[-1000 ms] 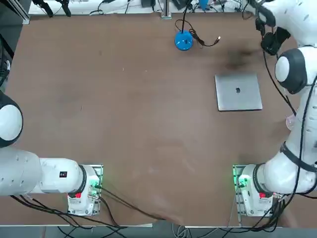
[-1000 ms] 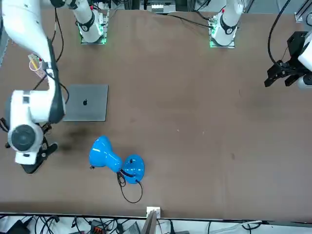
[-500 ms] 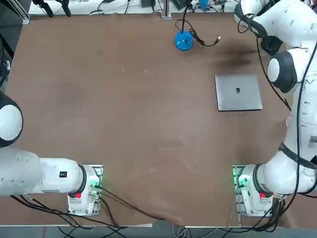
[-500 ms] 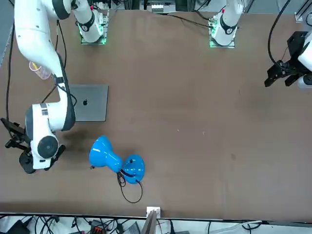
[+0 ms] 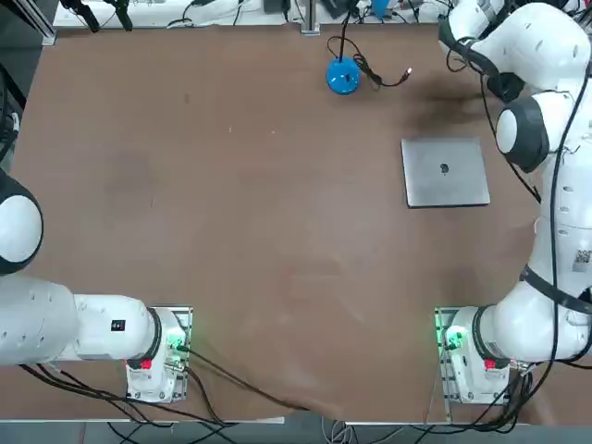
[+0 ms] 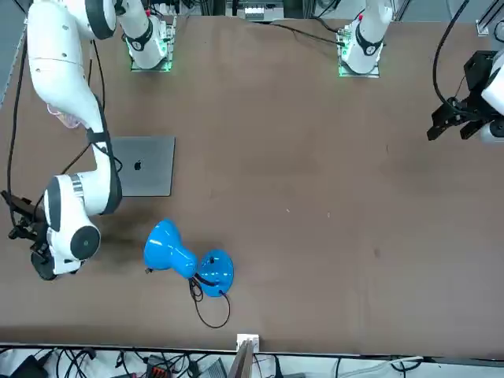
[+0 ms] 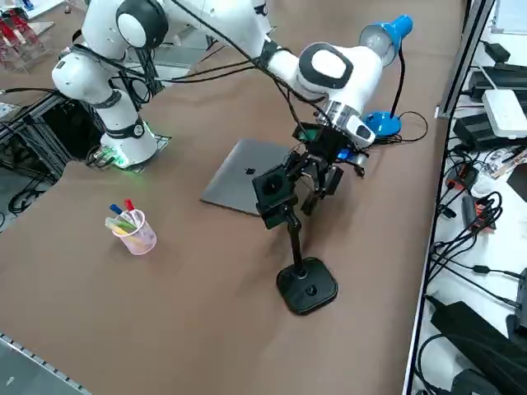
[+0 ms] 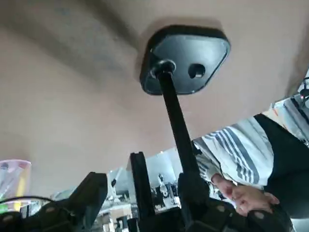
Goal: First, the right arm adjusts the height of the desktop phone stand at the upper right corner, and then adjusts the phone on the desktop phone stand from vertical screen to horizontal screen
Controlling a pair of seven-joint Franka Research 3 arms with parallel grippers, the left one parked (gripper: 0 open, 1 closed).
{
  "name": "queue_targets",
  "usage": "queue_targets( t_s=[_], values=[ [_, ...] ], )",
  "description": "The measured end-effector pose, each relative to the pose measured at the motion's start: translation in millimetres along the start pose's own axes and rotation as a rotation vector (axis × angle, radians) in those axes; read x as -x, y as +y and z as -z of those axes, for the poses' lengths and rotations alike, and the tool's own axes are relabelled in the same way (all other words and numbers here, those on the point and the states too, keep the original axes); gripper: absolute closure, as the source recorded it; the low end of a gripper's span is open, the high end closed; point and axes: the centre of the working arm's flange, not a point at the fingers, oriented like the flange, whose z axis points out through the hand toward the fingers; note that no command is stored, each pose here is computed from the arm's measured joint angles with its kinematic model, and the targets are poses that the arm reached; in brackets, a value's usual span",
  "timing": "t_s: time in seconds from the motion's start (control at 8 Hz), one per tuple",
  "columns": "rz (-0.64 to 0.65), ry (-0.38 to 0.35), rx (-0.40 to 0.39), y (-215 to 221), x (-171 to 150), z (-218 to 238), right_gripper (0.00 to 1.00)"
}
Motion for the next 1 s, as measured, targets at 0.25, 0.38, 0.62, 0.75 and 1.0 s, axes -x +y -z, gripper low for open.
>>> queue_targets(
  t_s=[0.25,0.38,0.62,0.75,1.0],
  values=[
    [0.012,-0.034,-0.028,-2,-7,-25,0.12],
    [0.014,-0.046,-0.035,-2,-8,-35,0.13],
    [0.016,-0.079,-0.051,-2,-6,-46,0.13],
    [0.016,-0.085,-0.055,-2,-5,-46,0.16],
    [0.017,-0.099,-0.064,-3,-4,-49,0.20]
  ],
)
